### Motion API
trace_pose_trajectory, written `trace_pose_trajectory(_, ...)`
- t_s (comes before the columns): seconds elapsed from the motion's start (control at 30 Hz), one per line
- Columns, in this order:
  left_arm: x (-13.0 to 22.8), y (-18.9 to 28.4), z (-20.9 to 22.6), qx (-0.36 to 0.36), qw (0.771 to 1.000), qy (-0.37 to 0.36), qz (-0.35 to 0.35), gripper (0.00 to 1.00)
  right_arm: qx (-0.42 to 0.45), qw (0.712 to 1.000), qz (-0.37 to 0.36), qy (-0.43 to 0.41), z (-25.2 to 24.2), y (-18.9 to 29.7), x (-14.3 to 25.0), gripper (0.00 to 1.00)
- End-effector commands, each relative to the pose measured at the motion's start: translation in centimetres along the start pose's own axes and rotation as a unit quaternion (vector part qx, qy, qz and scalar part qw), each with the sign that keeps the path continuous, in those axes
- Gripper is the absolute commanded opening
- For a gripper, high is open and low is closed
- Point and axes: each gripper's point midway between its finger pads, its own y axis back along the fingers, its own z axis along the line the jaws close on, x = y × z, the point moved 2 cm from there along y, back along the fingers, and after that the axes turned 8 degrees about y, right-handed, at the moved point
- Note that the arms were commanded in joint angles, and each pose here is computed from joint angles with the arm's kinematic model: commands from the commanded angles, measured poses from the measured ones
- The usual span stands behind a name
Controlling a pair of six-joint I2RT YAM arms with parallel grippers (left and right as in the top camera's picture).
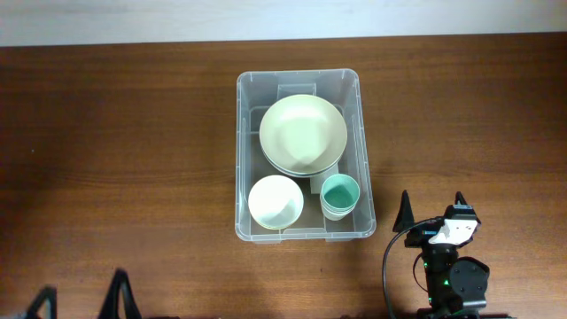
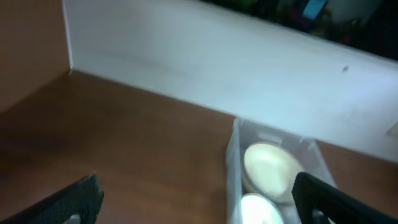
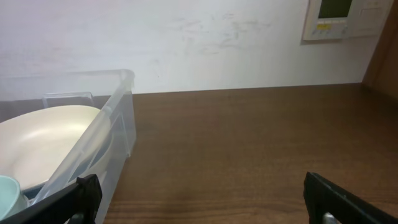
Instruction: Pack container
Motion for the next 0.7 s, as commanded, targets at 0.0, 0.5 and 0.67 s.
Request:
trace_pose_trajectory(0.0,2.7,-0.6,1.5,-0.024,0.999,-0.003,0.030,1.00,0.003,1.000,0.002,0.004,0.0,0.0,0.2,0.99)
trace_pose_trajectory(0.5,10.9,-17.9,3.8,0.049,0.994,0.007,-0.093,0.99,0.003,1.000,0.002,0.004,0.0,0.0,0.2,0.99)
trace_pose_trajectory(0.67,12.8,-18.9,4.4,0.067,0.990,0.009,-0.124,1.00,0.003,1.000,0.001,0.004,0.0,0.0,0.2,0.99)
